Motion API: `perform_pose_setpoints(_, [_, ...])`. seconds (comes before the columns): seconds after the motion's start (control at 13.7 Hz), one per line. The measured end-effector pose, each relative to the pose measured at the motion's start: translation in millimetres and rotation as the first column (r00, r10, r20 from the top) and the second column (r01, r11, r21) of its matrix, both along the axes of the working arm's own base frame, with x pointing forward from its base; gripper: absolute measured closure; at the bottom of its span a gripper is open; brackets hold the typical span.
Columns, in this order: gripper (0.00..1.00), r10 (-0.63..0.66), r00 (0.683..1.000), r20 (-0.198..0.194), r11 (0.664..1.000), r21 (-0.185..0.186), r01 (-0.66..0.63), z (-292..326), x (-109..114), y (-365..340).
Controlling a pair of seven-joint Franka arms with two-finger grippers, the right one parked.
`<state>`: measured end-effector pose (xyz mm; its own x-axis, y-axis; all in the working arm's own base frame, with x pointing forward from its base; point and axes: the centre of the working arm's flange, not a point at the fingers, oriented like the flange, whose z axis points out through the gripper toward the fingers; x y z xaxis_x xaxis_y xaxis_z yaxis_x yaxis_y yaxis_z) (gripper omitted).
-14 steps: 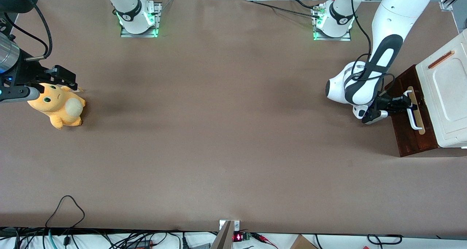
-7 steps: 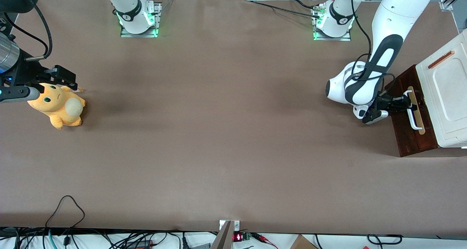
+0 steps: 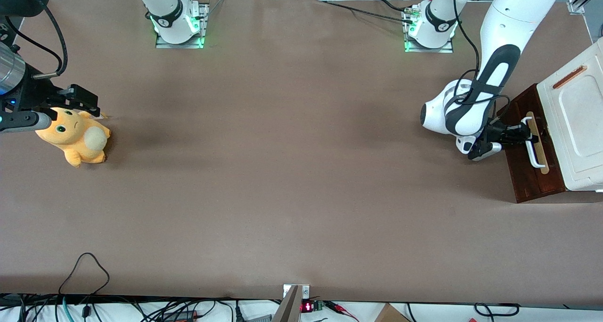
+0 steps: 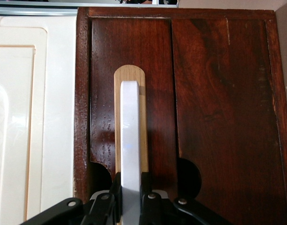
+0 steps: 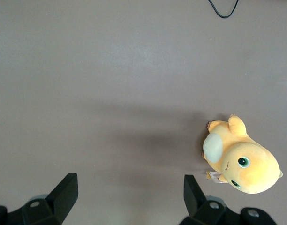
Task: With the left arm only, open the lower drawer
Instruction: 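Pull the handle away from the cabinet with the left gripper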
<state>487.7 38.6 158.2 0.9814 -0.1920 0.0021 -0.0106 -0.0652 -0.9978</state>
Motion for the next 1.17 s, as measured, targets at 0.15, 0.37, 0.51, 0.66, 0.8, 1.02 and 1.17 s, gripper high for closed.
perform_pose_setpoints(0.15, [0.82,-0.015,1.0,0.0,1.0,-0.008,0.015,0,0,-11])
perform_pose_setpoints(0.37, [0.82,-0.036,0.999,-0.001,0.999,-0.035,0.036,4,0,-43])
perform_pose_setpoints(0.51, [0.82,-0.045,0.999,-0.008,0.998,-0.053,0.044,7,2,-64])
perform_pose_setpoints(0.66, [0.82,-0.048,0.999,-0.012,0.997,-0.064,0.048,10,2,-75])
perform_pose_setpoints(0.8, [0.82,-0.049,0.999,-0.012,0.997,-0.067,0.048,10,3,-77])
perform_pose_setpoints(1.02, [0.82,-0.054,0.998,-0.013,0.996,-0.074,0.053,11,2,-84])
perform_pose_setpoints(1.17, [0.82,-0.055,0.998,-0.012,0.995,-0.079,0.054,13,3,-89])
